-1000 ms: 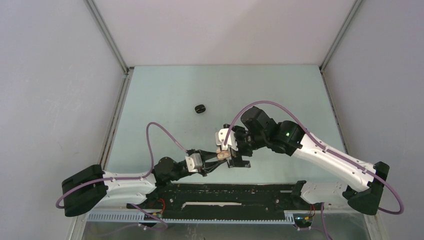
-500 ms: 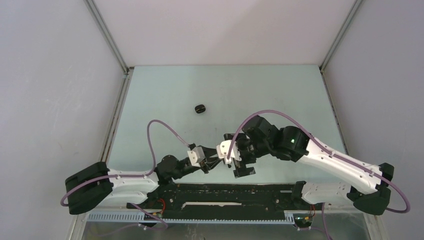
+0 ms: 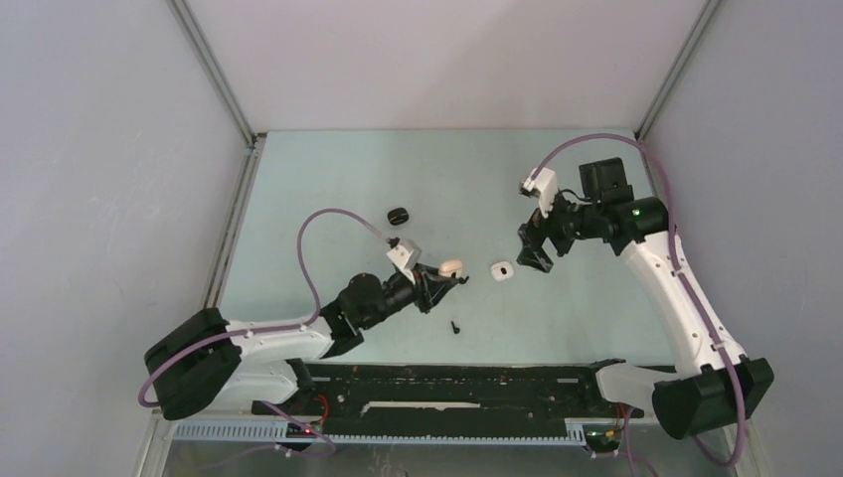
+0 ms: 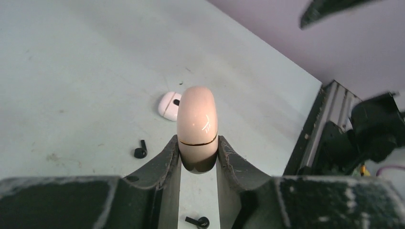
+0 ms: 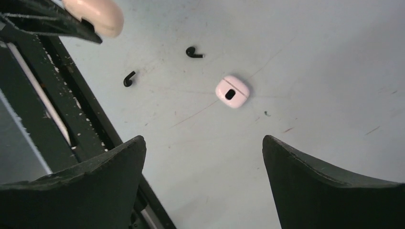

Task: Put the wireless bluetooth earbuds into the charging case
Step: Close the charging case, then place the charging case at the center of the board.

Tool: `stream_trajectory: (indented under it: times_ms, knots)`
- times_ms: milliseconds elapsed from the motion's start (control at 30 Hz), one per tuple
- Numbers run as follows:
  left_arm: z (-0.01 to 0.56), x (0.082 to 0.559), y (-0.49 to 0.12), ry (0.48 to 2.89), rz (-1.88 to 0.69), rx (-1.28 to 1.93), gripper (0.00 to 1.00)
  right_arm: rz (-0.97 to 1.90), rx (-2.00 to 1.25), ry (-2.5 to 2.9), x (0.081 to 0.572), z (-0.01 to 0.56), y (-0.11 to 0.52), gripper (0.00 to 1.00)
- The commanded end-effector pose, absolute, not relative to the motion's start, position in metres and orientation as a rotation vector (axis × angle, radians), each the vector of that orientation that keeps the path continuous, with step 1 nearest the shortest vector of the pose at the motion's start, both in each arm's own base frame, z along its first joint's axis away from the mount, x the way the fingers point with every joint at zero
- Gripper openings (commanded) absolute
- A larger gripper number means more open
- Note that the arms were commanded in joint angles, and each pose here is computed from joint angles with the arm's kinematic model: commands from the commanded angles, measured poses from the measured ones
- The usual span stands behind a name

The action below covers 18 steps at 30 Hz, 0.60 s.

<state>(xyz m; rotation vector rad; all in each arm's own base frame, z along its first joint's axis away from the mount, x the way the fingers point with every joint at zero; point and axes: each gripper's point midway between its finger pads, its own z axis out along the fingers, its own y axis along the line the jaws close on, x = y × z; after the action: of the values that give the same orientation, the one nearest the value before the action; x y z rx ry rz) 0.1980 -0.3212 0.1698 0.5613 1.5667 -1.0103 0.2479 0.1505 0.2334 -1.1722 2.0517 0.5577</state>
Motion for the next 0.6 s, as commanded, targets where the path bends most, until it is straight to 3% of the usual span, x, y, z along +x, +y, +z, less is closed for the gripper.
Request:
stream_trajectory:
  times_ms: [0, 233, 567]
  knots:
    - [0.147, 0.224, -0.314, 1.851, -0.968, 0.349, 0.08, 0.775, -1.069, 2.104, 0.239, 0.228, 0.151, 0.93]
    - [0.110, 0.255, -0.303, 2.135, -0.975, 0.083, 0.13, 0.565, -0.862, 2.000, 0.282, 0.203, 0.138, 0.93]
    - [0.067, 0.286, -0.299, 2.381, -0.852, 0.025, 0.21, 0.608, -0.858, 1.925, 0.288, 0.191, 0.153, 0.85]
